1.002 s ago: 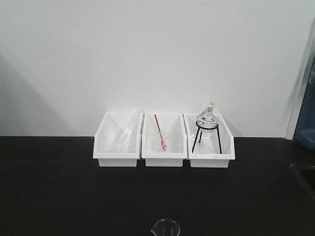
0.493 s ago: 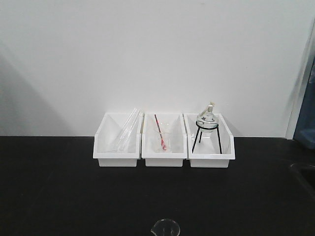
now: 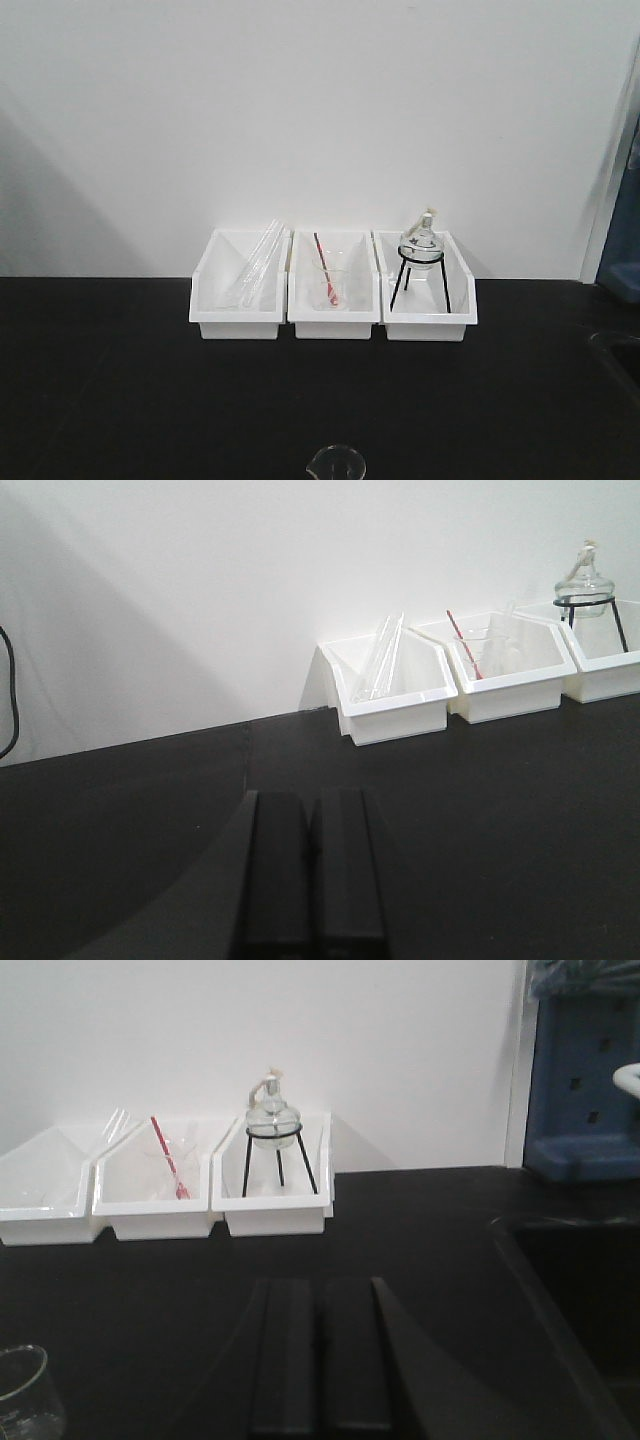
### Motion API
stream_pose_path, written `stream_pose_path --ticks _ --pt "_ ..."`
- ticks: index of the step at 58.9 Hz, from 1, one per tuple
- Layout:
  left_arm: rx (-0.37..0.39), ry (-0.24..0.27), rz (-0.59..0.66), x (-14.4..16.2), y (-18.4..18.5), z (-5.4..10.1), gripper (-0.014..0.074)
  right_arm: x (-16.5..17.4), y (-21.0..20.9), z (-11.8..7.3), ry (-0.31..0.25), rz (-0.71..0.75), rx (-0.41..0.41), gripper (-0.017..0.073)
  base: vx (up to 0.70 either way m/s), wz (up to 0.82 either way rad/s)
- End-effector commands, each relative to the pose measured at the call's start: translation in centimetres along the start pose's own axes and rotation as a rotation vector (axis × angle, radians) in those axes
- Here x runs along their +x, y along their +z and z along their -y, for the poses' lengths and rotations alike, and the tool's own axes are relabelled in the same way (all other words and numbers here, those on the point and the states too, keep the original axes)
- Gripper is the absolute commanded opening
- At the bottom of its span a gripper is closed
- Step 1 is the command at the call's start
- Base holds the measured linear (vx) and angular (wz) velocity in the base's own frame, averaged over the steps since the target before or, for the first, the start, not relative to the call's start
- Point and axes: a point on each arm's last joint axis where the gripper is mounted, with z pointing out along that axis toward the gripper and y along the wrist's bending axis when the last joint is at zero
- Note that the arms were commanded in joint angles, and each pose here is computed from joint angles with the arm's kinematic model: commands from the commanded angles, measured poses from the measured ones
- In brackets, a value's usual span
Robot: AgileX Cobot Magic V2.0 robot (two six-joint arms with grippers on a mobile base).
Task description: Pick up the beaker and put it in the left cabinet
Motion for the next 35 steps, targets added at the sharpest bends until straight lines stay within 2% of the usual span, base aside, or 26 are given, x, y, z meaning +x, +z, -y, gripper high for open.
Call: stream_pose_path --ticks 1,11,23,29,35 --pt "-0.007 -0.006 0.077 -0.3 -0.1 0.0 0.0001 -1.8 1.1 -0.1 -0.007 0.086 -0.007 0.0098 0.00 0.00" --pt "-0.007 -0.006 0.077 -0.3 -0.1 0.0 0.0001 -1.5 3.0 -0.1 0.027 0.050 -0.011 0.0251 0.00 0.00" --pt "-0.007 -0.006 0.077 -0.3 -0.1 0.0 0.0001 -0.7 4.9 -0.2 0.024 -0.009 -0.013 0.0477 0.00 0.00" --pt "-0.007 -0.006 0.077 -0.3 -0.1 0.0 0.0001 0.0 6.0 -0.2 0.024 -0.058 -0.012 0.0530 0.00 0.00" --pt "-0.007 -0.006 0.077 -0.3 -0.1 0.0 0.0001 0.8 7.4 -0.2 0.023 -0.098 -0.014 0.0535 0.00 0.00"
